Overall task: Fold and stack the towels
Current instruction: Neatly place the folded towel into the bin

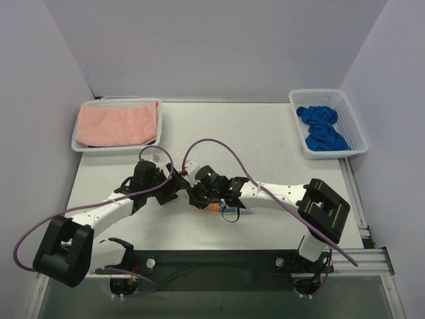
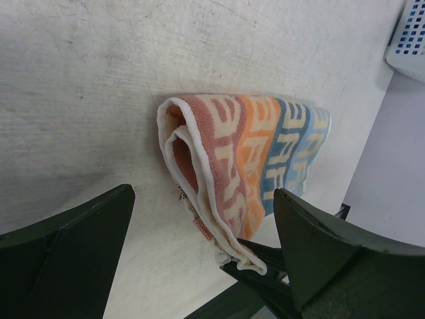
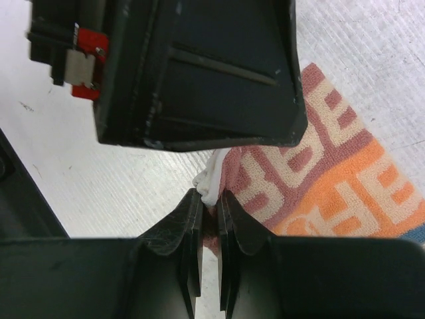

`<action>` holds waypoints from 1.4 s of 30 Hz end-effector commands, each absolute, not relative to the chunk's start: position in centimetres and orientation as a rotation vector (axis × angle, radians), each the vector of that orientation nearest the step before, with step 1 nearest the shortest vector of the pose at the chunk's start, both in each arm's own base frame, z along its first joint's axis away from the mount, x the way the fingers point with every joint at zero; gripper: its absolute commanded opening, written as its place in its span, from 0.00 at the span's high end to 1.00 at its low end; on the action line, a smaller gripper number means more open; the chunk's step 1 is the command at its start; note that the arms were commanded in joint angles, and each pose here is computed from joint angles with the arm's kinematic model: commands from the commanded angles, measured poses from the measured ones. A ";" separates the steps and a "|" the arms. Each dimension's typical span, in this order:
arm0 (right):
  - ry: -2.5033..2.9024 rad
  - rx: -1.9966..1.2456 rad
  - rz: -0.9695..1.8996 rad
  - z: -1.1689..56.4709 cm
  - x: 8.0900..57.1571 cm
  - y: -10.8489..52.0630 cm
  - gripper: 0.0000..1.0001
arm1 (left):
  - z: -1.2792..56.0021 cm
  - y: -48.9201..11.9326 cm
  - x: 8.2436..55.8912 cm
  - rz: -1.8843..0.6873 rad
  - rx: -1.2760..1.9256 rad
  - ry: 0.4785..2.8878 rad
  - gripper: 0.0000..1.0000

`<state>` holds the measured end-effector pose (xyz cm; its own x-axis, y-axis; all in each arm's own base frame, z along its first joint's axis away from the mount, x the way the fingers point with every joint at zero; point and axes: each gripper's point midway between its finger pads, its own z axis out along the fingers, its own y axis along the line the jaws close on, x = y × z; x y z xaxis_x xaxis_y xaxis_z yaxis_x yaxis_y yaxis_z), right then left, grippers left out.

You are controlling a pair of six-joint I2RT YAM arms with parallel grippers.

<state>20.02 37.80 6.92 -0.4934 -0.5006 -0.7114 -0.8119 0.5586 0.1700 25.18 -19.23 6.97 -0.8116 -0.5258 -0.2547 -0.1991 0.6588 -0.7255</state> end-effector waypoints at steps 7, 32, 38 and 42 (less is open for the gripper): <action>2.124 -0.989 0.710 9.1 20.8 38.4 1.00 | 6.2 -21.1 26.0 -1.062 -0.690 2.364 0.02; 2.153 -0.951 0.686 8.0 20.9 37.6 0.89 | 4.1 -22.6 26.3 -0.984 -0.616 2.340 0.96; 2.174 -0.886 0.506 8.6 21.8 33.6 0.20 | 6.2 -22.0 28.1 -0.925 -0.449 2.276 1.00; 2.174 -0.793 0.373 9.8 22.5 29.2 0.13 | 9.9 -22.1 31.0 -0.840 -0.264 2.219 1.00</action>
<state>21.12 32.94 7.87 -0.5168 -0.4446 -0.7316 -0.7240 0.6831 0.0963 27.07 -21.65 4.57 -0.7804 -0.4966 -0.3799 -0.1233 0.7180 -0.6851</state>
